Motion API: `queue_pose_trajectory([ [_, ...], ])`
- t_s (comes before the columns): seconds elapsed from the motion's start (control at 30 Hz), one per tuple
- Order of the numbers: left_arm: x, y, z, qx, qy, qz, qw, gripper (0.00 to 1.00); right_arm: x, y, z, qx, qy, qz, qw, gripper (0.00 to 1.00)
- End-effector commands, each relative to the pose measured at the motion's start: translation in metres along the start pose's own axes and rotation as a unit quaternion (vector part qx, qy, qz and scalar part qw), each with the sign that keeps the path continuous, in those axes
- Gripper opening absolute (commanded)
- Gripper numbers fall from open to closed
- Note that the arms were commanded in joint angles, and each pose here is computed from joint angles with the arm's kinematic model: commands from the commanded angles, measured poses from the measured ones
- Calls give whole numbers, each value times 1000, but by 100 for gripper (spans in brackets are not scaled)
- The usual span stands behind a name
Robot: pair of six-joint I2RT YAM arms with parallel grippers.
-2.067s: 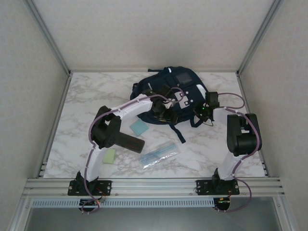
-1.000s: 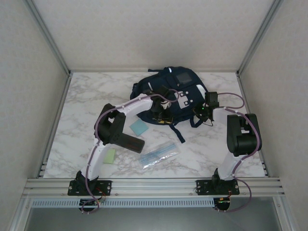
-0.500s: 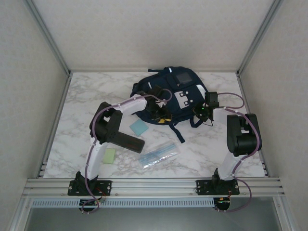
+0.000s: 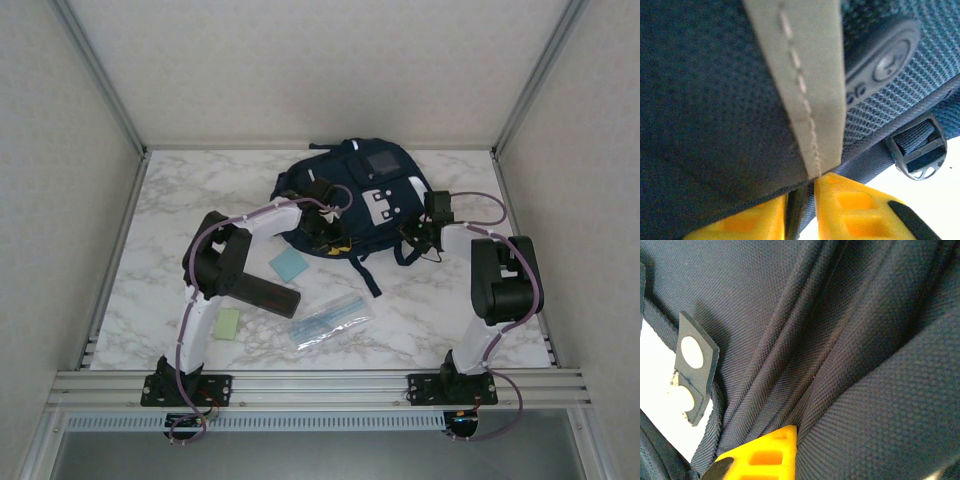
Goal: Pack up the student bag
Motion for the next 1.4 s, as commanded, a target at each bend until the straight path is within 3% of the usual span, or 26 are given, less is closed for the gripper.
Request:
queue_pose_trajectory([
  [0.0, 56, -1, 9, -33, -11, 132, 991, 22, -10, 8, -14, 20, 7, -23, 999, 2],
  [0.13, 68, 1, 4, -32, -27, 165, 985, 16, -11, 8, -14, 19, 6, -27, 999, 2],
  [0.27, 69, 5, 3, -32, -35, 172, 984, 1, -10, 8, -13, 17, 5, -26, 999, 2],
  [0.5, 38, 32, 1, -42, -59, 143, 987, 0, -14, 8, -9, 12, 8, -38, 999, 0],
  [0.7, 66, 88, 21, -95, -129, 277, 947, 0, -24, 10, -2, 8, 1, -57, 998, 0],
  [0.87, 77, 118, 32, -127, -135, 315, 931, 0, -29, 14, 11, 0, -2, -69, 998, 0],
  [0.97, 58, 131, 33, -125, -117, 244, 955, 0, -30, 18, 20, -2, 1, -71, 997, 0],
  [1.03, 25, 134, 23, -100, -115, 146, 977, 0, -25, 21, 25, -5, 7, -65, 998, 0],
  [1.1, -10, 136, 10, -78, -121, 65, 987, 0, -15, 27, 29, -7, 9, -45, 999, 1],
  [1.17, -32, 136, 0, -63, -128, 29, 989, 0, -3, 38, 32, -13, 12, -22, 1000, 11],
  [1.27, -56, 132, -10, -50, -140, 5, 989, 0, 16, 61, 32, -9, 23, 14, 1000, 36],
  [1.37, -73, 125, -20, -40, -149, -12, 988, 0, 41, 88, 23, 4, 39, 57, 998, 49],
])
Point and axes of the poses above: each hand's point on the last joint's axis, 136 mm out from that joint toward the fingers, its own y axis back along the fingers, its own x axis along the line the jaws close on, z = x × y, the point moved 2 cm from there along y, back along the fingers, and after that the axes turned 15 degrees about y, right-handed, at the moved point
